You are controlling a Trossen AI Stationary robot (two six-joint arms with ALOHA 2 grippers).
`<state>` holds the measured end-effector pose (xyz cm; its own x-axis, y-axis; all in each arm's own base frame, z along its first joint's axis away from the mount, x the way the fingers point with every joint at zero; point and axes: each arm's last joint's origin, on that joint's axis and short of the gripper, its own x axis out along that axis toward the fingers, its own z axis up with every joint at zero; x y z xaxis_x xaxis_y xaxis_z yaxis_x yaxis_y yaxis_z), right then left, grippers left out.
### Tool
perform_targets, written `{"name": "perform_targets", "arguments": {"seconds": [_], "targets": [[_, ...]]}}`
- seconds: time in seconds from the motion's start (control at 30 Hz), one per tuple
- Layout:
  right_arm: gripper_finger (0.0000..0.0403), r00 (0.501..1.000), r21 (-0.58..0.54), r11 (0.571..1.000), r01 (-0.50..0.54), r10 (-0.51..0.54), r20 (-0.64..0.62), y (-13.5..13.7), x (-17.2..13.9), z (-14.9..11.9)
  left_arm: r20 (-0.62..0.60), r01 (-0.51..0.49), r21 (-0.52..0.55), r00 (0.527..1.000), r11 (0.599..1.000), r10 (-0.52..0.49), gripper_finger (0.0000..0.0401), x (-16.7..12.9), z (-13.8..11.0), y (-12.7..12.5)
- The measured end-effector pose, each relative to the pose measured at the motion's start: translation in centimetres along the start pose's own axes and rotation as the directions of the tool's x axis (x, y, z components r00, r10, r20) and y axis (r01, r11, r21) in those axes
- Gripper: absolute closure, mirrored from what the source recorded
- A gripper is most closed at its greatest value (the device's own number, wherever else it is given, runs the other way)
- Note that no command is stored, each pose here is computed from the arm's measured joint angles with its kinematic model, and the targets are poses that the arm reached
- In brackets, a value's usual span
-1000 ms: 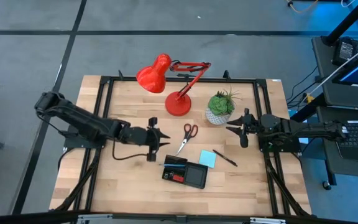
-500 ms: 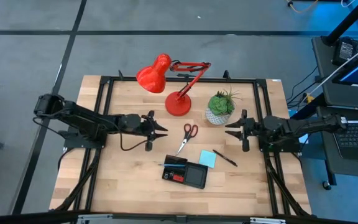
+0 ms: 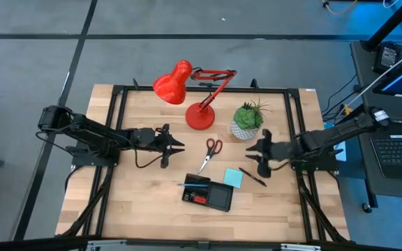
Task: Pick and place office supplies into organizer
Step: Put the black pen into the black desk organizer
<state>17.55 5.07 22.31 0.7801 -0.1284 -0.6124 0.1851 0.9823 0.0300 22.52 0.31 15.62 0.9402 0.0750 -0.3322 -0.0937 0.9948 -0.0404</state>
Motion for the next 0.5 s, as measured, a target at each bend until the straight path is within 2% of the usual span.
{"name": "perform_targets", "arguments": {"seconds": [0.13,0.3,0.4,0.5], "targets": [[0.028,0.988,0.097,0.995,0.031,-0.015,-0.155,2.6,1.1,0.3,0.0,0.0,0.003,1.0,1.0,0.0,0.031,0.0,0.0,0.0],[0.028,0.94,0.171,0.978,0.121,-0.057,-0.335,5.7,1.1,-0.8,0.0,0.0,0.04,1.0,0.999,0.0,0.0309,0.0,0.0,0.0],[0.028,0.93,0.223,0.963,0.149,-0.06,-0.363,7.4,0.7,-2.1,-0.001,0.0,0.029,1.0,1.0,0.0,0.0311,0.0,0.0,0.0],[0.028,0.944,0.247,0.952,0.182,-0.099,-0.314,8.8,-0.2,-3.8,-0.001,0.003,0.027,1.0,1.0,-0.003,0.031,0.0,0.0,-0.1]]}}
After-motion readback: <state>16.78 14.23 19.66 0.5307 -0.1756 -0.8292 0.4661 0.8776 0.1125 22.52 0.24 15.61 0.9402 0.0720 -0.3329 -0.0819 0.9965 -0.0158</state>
